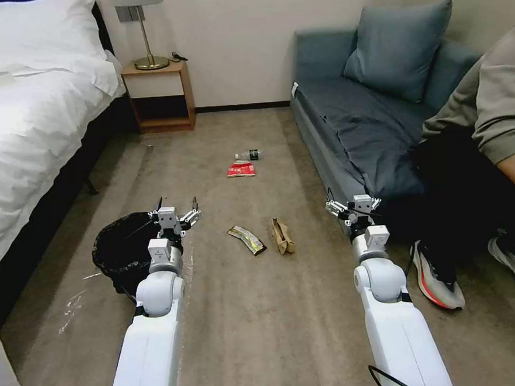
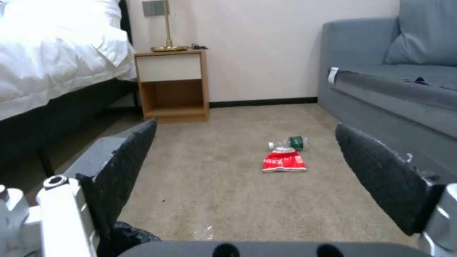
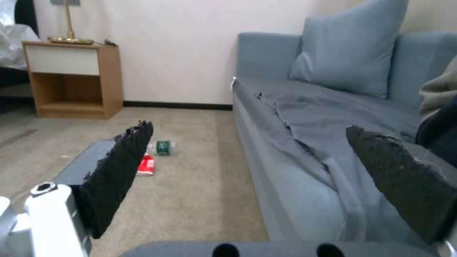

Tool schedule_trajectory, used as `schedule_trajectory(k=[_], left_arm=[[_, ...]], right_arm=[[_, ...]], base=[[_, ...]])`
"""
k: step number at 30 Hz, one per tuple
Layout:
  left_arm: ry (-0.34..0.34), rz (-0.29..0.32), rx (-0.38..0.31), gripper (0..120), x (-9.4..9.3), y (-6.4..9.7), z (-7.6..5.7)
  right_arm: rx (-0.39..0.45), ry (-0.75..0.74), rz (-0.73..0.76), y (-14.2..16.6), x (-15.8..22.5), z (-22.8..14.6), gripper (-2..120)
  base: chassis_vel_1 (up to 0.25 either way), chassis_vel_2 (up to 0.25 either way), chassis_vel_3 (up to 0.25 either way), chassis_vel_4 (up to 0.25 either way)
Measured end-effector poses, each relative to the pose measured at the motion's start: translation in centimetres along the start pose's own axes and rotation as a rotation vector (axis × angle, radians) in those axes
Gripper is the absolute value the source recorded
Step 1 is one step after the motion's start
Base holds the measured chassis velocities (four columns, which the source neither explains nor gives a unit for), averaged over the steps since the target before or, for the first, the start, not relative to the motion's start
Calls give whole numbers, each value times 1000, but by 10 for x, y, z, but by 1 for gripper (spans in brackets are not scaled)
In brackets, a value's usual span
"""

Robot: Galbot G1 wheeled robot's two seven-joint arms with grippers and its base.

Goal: Pick up the trash bin, then pick up the garbage on the floor and place it into the trash bin.

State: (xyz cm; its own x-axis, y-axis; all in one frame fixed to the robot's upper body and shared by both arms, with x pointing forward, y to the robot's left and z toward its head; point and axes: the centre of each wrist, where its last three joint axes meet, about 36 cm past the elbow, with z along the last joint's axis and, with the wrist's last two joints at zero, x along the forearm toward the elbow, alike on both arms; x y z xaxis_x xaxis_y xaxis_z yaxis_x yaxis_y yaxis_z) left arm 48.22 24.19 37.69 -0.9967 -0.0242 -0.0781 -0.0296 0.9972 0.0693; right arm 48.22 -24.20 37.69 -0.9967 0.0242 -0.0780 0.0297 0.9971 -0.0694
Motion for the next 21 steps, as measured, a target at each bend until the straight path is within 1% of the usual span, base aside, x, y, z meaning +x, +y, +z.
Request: schedule_trajectory(k=[12, 14, 15, 16, 18, 19, 21], left_arm=[[0, 0, 0, 100, 0, 0, 0], [-1, 0, 0, 100, 3, 0, -1], [2, -8, -1, 100, 9, 2, -3], [2, -8, -1, 100, 9, 2, -3], [15, -33, -6, 100, 30, 5, -9], [15, -33, -6, 100, 30, 5, -9], [29, -63, -16, 100, 55, 10, -18]], right_arm=[[0, 1, 0, 0, 1, 0, 100], [-1, -1, 7, -2, 7, 2, 100], [-3, -11, 21, -6, 17, 3, 100], [-3, -11, 21, -6, 17, 3, 100], [-4, -30, 56, -16, 44, 7, 100], [-4, -30, 56, -16, 44, 7, 100], [2, -56, 96, -28, 74, 8, 100]], base=[[0, 0, 0, 0], [0, 0, 0, 0], [0, 0, 0, 0], [0, 0, 0, 0], [0, 0, 0, 0], [0, 0, 0, 0], [0, 0, 0, 0]])
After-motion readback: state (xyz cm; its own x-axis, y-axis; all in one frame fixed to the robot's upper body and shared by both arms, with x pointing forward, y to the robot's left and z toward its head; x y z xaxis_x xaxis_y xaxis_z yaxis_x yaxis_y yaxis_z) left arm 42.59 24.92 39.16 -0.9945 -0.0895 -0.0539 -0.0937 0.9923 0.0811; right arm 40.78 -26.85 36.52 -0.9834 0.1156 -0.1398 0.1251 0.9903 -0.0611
